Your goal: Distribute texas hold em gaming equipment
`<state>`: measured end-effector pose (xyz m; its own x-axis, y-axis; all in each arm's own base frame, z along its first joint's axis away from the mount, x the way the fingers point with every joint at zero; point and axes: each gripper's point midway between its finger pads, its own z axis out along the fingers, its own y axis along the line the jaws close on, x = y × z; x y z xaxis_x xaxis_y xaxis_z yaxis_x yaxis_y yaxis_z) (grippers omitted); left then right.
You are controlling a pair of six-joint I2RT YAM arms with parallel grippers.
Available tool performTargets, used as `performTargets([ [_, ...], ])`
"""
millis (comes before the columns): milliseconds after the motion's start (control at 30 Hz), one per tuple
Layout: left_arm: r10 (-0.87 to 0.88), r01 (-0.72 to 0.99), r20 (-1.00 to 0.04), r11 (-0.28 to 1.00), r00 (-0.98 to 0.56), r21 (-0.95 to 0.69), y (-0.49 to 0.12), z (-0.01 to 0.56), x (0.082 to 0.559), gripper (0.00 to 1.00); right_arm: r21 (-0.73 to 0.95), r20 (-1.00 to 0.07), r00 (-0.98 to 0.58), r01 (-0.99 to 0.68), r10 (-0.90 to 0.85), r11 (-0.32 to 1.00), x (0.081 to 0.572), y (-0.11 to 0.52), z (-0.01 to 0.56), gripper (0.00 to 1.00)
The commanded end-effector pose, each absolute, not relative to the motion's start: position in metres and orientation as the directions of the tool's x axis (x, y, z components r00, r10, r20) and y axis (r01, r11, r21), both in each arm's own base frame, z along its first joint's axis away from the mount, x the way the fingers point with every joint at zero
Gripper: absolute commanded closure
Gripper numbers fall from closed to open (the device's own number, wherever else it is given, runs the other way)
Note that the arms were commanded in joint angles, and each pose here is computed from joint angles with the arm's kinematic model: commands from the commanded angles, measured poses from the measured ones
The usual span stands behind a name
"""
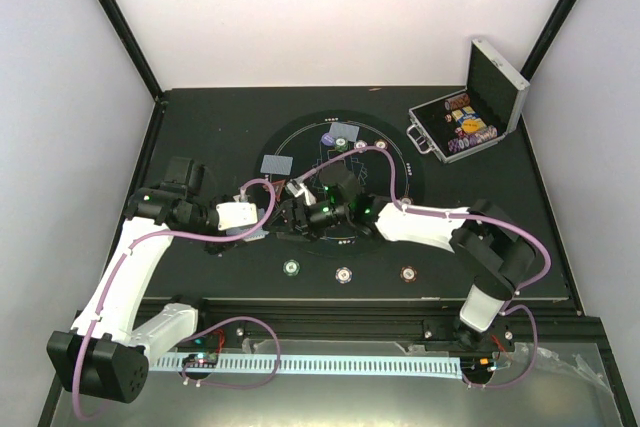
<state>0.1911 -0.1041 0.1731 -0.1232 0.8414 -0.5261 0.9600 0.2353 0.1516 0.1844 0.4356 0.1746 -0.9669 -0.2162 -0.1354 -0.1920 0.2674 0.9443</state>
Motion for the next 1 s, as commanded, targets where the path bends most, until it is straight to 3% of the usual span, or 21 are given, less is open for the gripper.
performTargets([
  [0,0.84,0.959,-0.535,0.219,-0.092,0.179,-0.106,0.181,0.192,0.98,0.947,-0.166,-0.959,-0.22,-0.23,0.232,0.18,0.442,0.185,0.18],
  [633,0.815,0.963,-0.574,0.208,-0.075,0.17,-0.113,0.189,0.192,0.99,0.957,-0.122,-0.948,-0.191,-0.293,0.22,0.18,0.497,0.169,0.22],
  [967,0.827,0.962,-0.556,0.211,-0.082,0.172,-0.11,0.192,0.191,0.99,0.938,-0.051,-0.971,-0.127,-0.233,0.324,0.199,0.464,0.121,0.34],
])
